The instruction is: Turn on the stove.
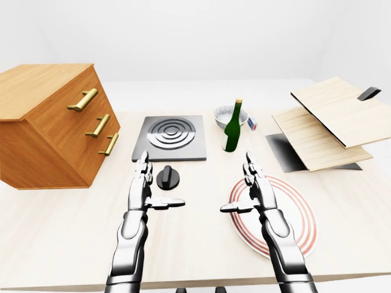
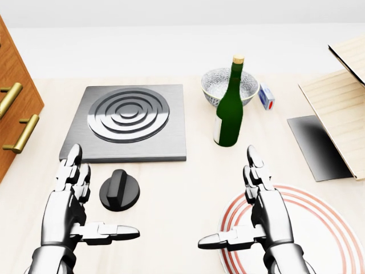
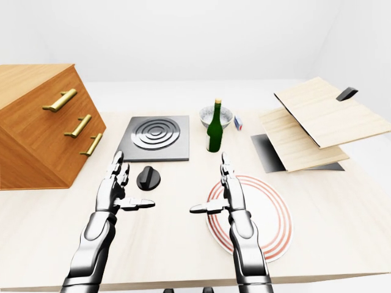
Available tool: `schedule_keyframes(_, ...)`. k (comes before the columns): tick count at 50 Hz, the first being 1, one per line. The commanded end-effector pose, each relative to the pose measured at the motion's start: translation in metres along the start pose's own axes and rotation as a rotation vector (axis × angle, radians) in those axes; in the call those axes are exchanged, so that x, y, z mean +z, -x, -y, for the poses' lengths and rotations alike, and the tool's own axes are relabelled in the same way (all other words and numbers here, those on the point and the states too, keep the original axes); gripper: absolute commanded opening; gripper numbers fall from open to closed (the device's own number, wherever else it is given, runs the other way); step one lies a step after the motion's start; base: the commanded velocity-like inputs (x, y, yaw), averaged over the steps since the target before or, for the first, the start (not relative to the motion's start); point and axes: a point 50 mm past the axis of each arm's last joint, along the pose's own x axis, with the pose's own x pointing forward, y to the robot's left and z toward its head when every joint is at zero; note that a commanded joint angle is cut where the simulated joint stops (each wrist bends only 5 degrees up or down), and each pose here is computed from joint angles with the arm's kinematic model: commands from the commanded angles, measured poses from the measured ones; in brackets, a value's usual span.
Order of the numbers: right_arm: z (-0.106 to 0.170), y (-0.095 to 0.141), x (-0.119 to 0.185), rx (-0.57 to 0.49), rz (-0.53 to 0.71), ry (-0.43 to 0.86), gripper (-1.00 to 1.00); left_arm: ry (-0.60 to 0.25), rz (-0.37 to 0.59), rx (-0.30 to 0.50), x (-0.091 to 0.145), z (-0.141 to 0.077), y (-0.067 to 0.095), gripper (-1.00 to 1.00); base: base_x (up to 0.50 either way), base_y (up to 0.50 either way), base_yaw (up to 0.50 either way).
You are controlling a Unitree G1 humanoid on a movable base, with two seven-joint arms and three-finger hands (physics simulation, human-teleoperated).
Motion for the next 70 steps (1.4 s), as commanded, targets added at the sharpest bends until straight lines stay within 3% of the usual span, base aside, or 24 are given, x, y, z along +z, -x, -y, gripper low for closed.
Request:
schedule_keyframes(1, -0.002, 0.002, -0.003, 0.003, -0.008, 0.005, 1.00, 0.001, -0.006, 0.001, -0.002, -0.001, 0.001, 1.00, 0.50, -0.04, 0.00)
schedule_keyframes(15, -0.003, -0.002, -0.011, -0.004, -0.018, 0.021, 1.00, 0.014, -0.032, 0.004, -0.010, -0.004, -0.007, 1.00, 0.00, 0.00, 0.00)
schedule_keyframes(23, -0.004, -0.009, -0.019, -0.011, -0.038, 0.034, 1.00, 0.030, -0.088, -0.005, -0.028, -0.005, -0.022, 1.00, 0.00, 0.00, 0.00)
schedule_keyframes(26, -0.003, -0.012, -0.021, -0.009, -0.046, 0.025, 1.00, 0.033, -0.150, -0.003, -0.041, -0.006, -0.030, 1.00, 0.00, 0.00, 0.00)
schedule_keyframes(37, -0.002, -0.017, -0.024, -0.009, -0.067, 0.011, 1.00, 0.040, -0.229, -0.016, -0.056, -0.002, -0.034, 1.00, 0.00, 0.00, 0.00)
schedule_keyframes(52, 0.003, -0.019, -0.021, -0.027, -0.071, -0.002, 1.00, 0.048, -0.198, -0.114, -0.054, 0.020, -0.023, 1.00, 0.00, 0.00, 0.00)
schedule_keyframes(61, 0.009, -0.020, -0.014, -0.044, -0.060, -0.018, 1.00, 0.032, -0.249, -0.181, -0.066, 0.038, -0.014, 1.00, 0.00, 0.00, 0.00)
schedule_keyframes(62, 0.015, -0.022, -0.009, -0.055, -0.055, -0.034, 1.00, 0.049, -0.271, -0.409, -0.053, 0.074, 0.035, 1.00, 0.00, 0.00, 0.00)
schedule_keyframes(70, 0.013, -0.021, -0.010, -0.052, -0.055, -0.032, 1.00, 0.052, -0.239, -0.434, -0.045, 0.076, 0.042, 1.00, 0.00, 0.00, 0.00)
